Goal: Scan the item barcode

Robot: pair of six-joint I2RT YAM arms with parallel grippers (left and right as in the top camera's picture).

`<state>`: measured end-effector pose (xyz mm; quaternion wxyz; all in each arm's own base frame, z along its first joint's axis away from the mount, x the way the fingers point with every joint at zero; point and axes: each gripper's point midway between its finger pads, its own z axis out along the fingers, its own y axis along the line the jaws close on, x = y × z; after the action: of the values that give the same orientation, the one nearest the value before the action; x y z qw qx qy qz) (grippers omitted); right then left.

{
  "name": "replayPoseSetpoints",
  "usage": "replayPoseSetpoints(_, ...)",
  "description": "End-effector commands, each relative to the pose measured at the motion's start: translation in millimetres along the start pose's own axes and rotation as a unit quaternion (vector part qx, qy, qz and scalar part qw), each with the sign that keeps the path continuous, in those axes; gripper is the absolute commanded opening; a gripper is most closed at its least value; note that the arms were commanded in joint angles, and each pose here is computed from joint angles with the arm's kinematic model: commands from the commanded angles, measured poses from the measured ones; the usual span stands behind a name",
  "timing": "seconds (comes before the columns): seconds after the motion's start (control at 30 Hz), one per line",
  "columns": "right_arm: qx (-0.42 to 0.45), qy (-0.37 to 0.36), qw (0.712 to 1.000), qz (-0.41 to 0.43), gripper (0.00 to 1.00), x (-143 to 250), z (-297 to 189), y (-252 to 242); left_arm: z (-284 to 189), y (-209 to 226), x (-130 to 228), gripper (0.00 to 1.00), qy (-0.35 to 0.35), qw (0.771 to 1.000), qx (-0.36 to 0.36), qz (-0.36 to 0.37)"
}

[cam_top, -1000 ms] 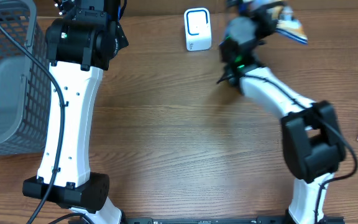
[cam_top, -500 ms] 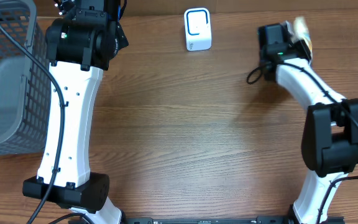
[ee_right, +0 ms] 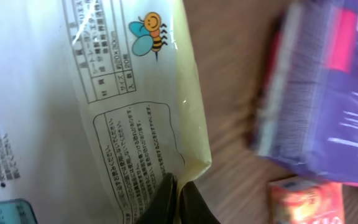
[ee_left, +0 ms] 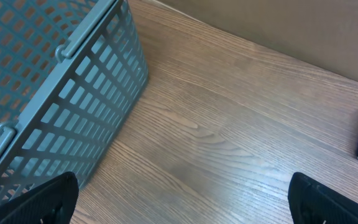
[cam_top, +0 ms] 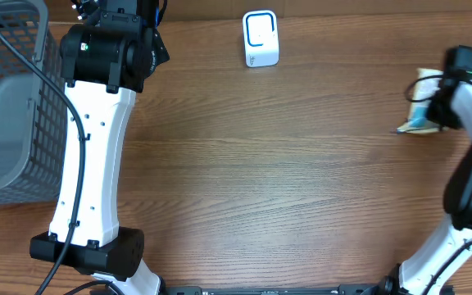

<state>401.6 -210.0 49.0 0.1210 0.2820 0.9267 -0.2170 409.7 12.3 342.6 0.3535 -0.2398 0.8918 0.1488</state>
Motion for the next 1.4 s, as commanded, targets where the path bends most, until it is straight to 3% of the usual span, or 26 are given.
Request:
replayPoseSetpoints(0.0,-0.03,0.006,0.997,0.068,0.04,-7,1,-25,1,-3,-1,1.0,-0.004,1.0,-0.001,-0.007)
replayPoseSetpoints(0.2,-0.057,-0.017,0.987,0.148,0.04,-21,-21,-61,1,-3,-1,1.0,-0.004,1.0,-0.001,-0.006)
replayPoseSetpoints(0.23,-0.063,-0.026,0.986,0.154,0.1,-24,-29,-65,1,-3,-1,1.0,-0.004,1.0,-0.001,-0.007)
replayPoseSetpoints(0.33,-0.076,-0.062,0.981,0.17,0.82,-36,-59,-79,1,-3,-1,1.0,-0.004,1.0,-0.001,-0.007)
replayPoseSetpoints(0.37,-0.079,-0.076,0.979,0.174,1.0,-40,-71,-83,1,-3,-1,1.0,-0.004,1.0,-0.001,-0.006)
replayPoseSetpoints(0.57,-0.115,-0.187,0.954,0.205,1.0,-62,-163,-98,1,-3,-1,1.0,-0.004,1.0,-0.001,-0.007)
replayPoseSetpoints(0.67,-0.158,-0.285,0.915,0.236,1.0,-79,-236,-106,1,-3,-1,1.0,-0.004,1.0,-0.001,-0.007)
replayPoseSetpoints(0.77,-0.235,-0.406,0.851,0.238,1.0,-96,-327,-109,1,-3,-1,1.0,-0.004,1.0,-0.001,-0.007)
replayPoseSetpoints(0.9,-0.325,-0.545,0.734,0.244,1.0,-99,-445,-124,1,-5,-3,1.0,-0.007,1.0,0.003,-0.01)
replayPoseSetpoints(0.93,-0.341,-0.594,0.686,0.246,1.0,-94,-486,-135,-1,-16,-21,1.0,-0.04,0.998,0.026,-0.036)
replayPoseSetpoints(1.03,-0.349,-0.628,0.65,0.248,1.0,-89,-513,-146,-6,-30,-52,1.0,-0.096,0.991,0.059,-0.072)
replayPoseSetpoints(1.13,-0.349,-0.629,0.649,0.248,1.0,-88,-514,-147,-19,-25,-101,1.0,-0.197,0.973,0.05,-0.107)
replayPoseSetpoints(1.23,-0.337,-0.617,0.672,0.234,1.0,-87,-503,-141,-40,-14,-147,1.0,-0.287,0.939,0.057,-0.183)
replayPoseSetpoints(1.3,-0.319,-0.606,0.697,0.212,1.0,-84,-491,-136,-54,-13,-167,1.0,-0.326,0.927,0.066,-0.17)
replayPoseSetpoints(1.37,-0.298,-0.589,0.728,0.185,1.0,-79,-476,-130,-66,-14,-179,1.0,-0.358,0.926,0.052,-0.106)
